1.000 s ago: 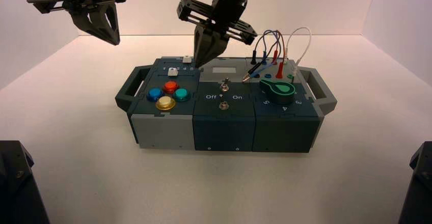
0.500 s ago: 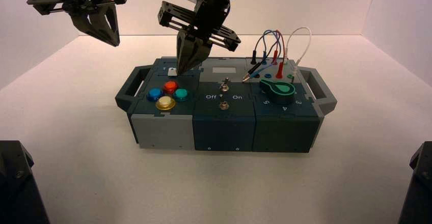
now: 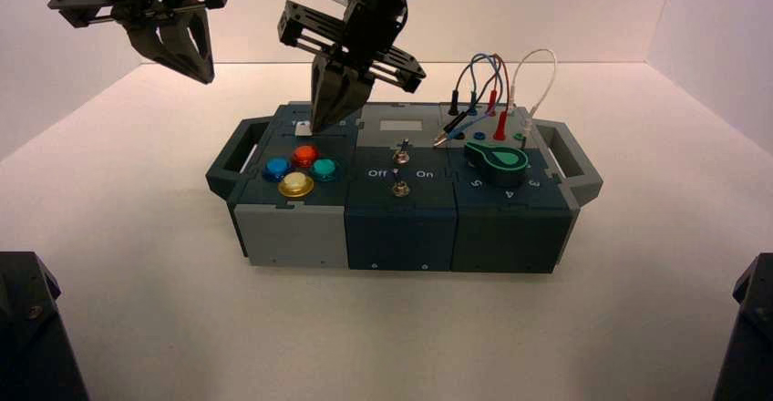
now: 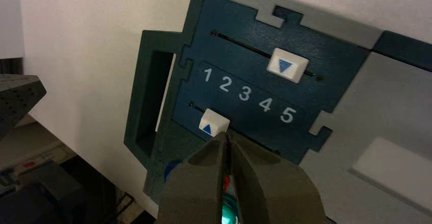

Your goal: Move the bottom slider to position 1.

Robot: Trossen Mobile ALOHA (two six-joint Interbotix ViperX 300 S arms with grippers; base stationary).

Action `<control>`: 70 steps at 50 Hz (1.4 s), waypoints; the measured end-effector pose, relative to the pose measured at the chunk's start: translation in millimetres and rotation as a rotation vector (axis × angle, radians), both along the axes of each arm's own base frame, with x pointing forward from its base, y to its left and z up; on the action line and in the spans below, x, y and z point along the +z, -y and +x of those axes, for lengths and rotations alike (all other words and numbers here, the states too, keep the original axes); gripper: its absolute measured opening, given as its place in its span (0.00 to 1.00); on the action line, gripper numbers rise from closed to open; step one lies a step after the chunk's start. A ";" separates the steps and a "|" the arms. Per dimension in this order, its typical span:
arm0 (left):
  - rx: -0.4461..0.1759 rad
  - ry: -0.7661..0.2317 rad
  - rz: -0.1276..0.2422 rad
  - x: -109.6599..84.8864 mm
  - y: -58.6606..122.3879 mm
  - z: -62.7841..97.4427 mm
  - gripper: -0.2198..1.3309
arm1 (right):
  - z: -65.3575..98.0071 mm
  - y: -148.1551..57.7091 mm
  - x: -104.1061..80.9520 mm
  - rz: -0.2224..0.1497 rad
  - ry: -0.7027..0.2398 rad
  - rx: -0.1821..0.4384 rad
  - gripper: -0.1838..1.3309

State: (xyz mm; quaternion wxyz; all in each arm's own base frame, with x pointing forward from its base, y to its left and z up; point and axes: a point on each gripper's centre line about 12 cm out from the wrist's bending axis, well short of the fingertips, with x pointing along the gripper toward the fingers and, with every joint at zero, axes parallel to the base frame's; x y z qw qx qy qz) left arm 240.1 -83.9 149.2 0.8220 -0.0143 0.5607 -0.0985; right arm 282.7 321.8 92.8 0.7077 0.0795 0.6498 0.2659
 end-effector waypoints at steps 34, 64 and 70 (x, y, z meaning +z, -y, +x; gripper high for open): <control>0.001 -0.006 0.002 -3.4 -0.3 -0.7 0.04 | -4.5 -22.3 -2.8 0.013 -0.003 0.040 0.03; -0.002 -0.003 0.005 -3.7 -0.6 -0.7 0.04 | -4.3 -27.6 -7.1 0.003 -0.019 0.073 0.03; -0.002 -0.002 0.005 -3.6 -0.5 -0.6 0.04 | -7.8 -18.7 -4.4 -0.011 -0.022 0.078 0.03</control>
